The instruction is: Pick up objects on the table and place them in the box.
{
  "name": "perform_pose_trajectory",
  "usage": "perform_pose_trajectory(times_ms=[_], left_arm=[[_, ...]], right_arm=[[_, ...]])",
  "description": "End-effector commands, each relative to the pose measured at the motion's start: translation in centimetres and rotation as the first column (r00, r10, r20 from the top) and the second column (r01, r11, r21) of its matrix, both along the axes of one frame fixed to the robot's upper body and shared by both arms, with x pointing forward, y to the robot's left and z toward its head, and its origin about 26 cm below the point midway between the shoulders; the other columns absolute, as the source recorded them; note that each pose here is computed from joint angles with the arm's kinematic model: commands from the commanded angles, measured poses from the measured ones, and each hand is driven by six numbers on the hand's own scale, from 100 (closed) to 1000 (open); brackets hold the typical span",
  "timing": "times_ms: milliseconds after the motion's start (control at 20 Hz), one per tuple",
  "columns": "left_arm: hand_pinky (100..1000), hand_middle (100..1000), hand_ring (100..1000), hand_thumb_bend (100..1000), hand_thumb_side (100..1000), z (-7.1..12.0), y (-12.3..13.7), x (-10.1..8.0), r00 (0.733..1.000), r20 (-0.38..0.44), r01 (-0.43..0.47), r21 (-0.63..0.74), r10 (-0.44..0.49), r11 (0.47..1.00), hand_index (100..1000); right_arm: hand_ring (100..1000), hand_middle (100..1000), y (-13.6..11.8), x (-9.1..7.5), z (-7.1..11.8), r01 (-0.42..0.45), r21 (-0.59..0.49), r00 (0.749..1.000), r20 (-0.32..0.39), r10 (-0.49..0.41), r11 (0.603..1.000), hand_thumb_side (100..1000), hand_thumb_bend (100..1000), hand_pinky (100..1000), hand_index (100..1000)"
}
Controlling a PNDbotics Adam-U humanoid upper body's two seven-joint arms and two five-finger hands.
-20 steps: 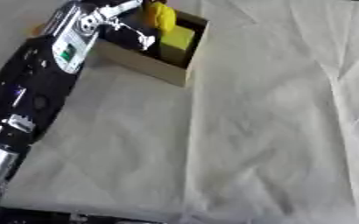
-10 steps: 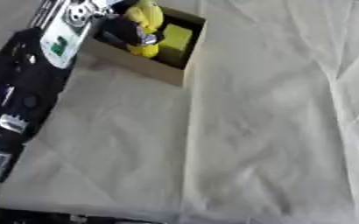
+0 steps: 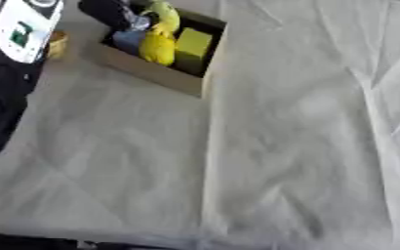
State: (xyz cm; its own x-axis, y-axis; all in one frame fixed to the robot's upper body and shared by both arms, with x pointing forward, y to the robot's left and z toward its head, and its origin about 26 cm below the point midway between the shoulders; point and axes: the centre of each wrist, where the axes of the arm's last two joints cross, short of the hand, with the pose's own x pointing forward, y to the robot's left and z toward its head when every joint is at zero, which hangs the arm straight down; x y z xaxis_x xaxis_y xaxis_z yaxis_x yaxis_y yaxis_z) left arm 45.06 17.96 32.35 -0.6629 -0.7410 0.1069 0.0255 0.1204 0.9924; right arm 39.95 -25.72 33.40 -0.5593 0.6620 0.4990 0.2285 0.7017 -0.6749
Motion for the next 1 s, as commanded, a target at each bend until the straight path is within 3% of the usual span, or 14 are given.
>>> perform_pose_trajectory(times_ms=[50, 250, 600, 1000], left_arm=[[867, 832, 891, 263, 163, 2.7, 3.4, -0.7, 0.994, 0.067, -0.080, -0.052, 0.083, 0.995, 930], [870, 835, 896, 296, 104, 3.7, 7.4, -0.4, 0.969, 0.069, -0.229, -0.095, 0.236, 0.969, 929], [878, 844, 910, 377, 100, 1.1, 10.4, 2.1, 0.909, -0.037, -0.415, 0.003, 0.415, 0.910, 938], [890, 860, 933, 462, 100, -2.1, 11.9, 3.9, 0.865, -0.109, -0.472, 0.152, 0.490, 0.868, 941]], right_arm=[[803, 696, -0.7, -0.5, 1.2, 0.014, -0.006, 0.999, 0.036, -0.014, 1.000, 657, 100, 818, 862], [803, 695, -1.1, -0.6, 1.3, 0.026, -0.002, 0.999, 0.041, -0.026, 1.000, 657, 100, 818, 862], [803, 694, -1.0, -0.5, 1.3, 0.024, 0.001, 0.999, 0.037, -0.024, 1.000, 663, 100, 819, 862], [802, 692, -0.9, -0.4, 1.2, 0.023, 0.009, 0.999, 0.029, -0.023, 1.000, 677, 100, 819, 861]])
